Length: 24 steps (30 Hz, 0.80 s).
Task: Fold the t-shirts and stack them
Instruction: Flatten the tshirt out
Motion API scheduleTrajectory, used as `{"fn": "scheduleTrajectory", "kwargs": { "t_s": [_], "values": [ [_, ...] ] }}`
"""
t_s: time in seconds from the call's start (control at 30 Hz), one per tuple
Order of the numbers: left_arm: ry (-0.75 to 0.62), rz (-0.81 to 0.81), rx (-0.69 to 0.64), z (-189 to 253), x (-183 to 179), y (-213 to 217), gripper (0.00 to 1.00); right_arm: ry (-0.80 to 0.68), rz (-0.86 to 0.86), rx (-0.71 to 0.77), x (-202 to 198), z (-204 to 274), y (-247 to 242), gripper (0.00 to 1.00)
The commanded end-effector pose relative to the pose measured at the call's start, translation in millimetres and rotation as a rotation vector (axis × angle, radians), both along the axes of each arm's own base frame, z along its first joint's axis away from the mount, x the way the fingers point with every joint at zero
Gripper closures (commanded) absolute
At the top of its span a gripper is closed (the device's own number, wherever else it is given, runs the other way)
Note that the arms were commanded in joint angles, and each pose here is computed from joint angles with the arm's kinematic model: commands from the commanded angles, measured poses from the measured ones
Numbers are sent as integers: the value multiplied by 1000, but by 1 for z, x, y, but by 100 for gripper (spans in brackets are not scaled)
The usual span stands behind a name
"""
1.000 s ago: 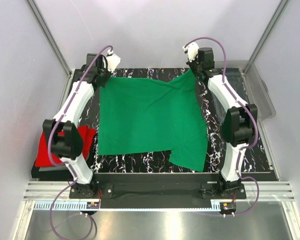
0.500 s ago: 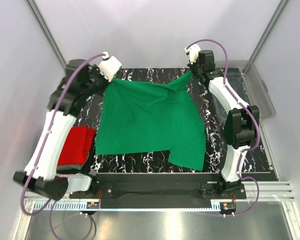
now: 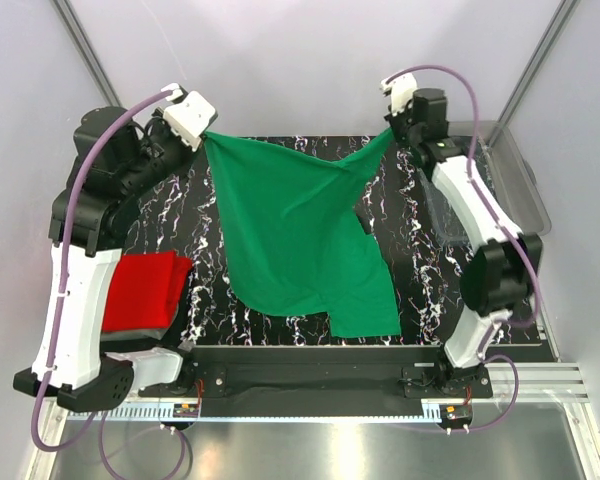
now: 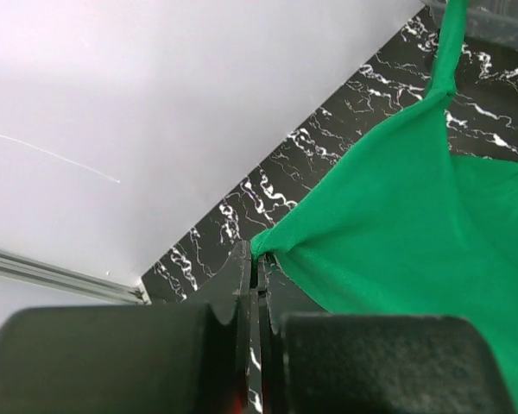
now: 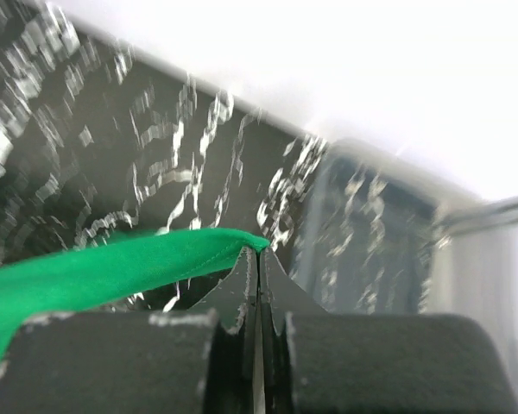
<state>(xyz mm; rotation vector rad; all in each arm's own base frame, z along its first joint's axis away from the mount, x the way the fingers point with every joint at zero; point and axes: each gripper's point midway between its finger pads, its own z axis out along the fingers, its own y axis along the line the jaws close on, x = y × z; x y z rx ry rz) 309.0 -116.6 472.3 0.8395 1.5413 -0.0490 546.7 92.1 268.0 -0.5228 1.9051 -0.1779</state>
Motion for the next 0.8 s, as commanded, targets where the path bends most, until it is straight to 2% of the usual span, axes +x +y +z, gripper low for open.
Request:
{"fn": "scheduleTrajectory", "kwargs": {
  "t_s": [0.0, 0.13, 0.23, 0.57, 0.77],
  "values": [
    [-144, -17, -28, 50, -13, 2, 100, -308, 48, 66, -46, 148, -5, 100],
    [-214, -20, -41, 73, -34, 8, 100, -497, 84, 69, -109, 234, -14, 100],
    [-224, -14, -41, 71, -51, 15, 100, -583, 114, 73, -152, 272, -17, 100],
    [-292, -26, -89, 75, -123, 35, 100, -770, 281, 97, -292, 325, -18, 100],
    [-337, -28, -130, 83, -161, 41, 100, -882, 273, 151, -357, 368, -33, 100]
  ]
}}
